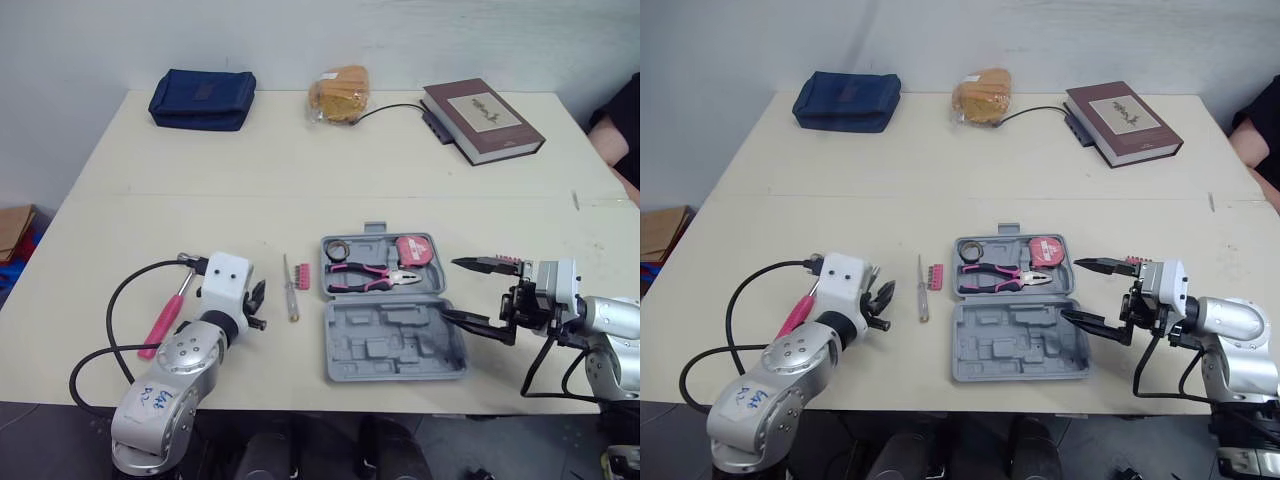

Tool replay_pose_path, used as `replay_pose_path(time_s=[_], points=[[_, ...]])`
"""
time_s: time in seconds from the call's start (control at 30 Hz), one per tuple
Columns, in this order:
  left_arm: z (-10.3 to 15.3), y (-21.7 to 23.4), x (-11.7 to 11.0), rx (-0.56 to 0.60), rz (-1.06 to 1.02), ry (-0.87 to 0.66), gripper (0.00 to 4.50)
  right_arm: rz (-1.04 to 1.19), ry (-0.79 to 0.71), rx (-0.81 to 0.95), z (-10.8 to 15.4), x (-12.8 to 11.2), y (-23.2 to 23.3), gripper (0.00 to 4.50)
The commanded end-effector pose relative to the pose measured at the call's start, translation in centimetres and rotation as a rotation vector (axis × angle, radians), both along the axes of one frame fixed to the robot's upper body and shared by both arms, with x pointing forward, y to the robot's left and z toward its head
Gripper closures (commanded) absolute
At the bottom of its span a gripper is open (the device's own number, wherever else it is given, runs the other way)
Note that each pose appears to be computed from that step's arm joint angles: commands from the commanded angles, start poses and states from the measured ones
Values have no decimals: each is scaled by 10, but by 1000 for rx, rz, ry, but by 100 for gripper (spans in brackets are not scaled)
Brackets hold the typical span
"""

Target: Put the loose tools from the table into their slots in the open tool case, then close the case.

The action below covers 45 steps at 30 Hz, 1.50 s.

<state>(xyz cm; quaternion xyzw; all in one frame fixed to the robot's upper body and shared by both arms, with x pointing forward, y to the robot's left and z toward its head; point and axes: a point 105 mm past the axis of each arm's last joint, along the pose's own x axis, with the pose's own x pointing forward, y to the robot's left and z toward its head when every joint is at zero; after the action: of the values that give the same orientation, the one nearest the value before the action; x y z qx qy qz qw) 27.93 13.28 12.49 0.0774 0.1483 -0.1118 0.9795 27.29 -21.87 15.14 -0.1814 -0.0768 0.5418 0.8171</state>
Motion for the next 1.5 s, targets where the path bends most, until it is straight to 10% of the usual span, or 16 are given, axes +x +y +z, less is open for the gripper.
replay_pose_path(time_s=[0.03,0.1,0.67,1.03,1.5], points=[[0,-21,-1,-18,-48,31,108,-1,-51,-19,9,-2,-8,0],[-6,-21,3,-13,-22,54,41,3,-45,-24,8,-4,-10,0],[-39,-21,3,-73,73,204,41,33,-40,-32,8,-5,-17,0],[-58,4,-16,-151,202,274,450,37,-47,-34,9,0,-16,0],[25,-4,-5,-6,-115,-220,450,17,-85,-38,10,-2,-23,0]])
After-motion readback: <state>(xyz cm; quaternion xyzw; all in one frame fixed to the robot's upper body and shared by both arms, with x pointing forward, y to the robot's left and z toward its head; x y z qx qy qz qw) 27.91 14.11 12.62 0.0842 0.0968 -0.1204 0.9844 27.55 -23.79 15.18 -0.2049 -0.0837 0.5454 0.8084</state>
